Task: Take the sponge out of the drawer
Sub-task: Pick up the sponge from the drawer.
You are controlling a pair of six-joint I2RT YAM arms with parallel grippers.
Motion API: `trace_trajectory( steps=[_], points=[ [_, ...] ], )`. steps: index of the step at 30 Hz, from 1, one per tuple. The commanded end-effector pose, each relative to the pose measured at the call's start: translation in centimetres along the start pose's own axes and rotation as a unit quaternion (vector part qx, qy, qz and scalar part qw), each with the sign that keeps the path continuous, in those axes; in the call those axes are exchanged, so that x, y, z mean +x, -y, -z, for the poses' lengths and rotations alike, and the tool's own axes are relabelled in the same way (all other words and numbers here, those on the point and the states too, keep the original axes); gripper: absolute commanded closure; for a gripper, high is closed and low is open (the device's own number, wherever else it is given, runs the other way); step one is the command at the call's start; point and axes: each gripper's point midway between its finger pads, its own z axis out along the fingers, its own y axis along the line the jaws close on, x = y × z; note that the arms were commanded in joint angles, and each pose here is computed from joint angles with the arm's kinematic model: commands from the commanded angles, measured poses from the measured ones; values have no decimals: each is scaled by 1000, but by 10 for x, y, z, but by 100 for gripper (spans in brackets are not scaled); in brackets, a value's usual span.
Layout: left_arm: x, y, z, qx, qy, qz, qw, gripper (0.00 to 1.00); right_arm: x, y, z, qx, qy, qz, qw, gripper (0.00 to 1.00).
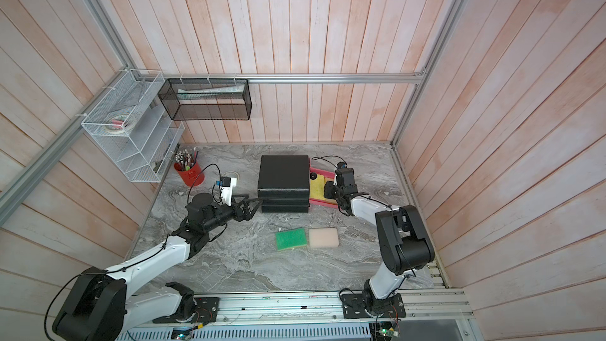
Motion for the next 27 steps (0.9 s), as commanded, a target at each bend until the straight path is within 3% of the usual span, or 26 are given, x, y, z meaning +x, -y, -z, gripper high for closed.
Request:
trace_trajectory(
  steps=[1, 5, 13, 17, 27],
  points=[
    [4, 4, 3, 8, -3, -1, 1000, 1, -3, 0, -3, 14, 2, 13, 1000, 55],
    [5, 3, 5, 2, -2, 0, 1000, 1, 1, 2, -5, 28, -3, 19, 999, 58],
    [7, 2, 3, 6, -6, 3, 1000, 1, 4, 5, -11, 39, -13, 5, 999, 91],
    [6, 4, 5, 7, -2, 1, 1000, 1, -8, -4, 2, 20, 7, -13, 1000, 93],
    [0, 13, 10, 13, 8, -5, 1000, 1, -56, -4, 78, 21, 117, -82, 990, 94]
  ],
)
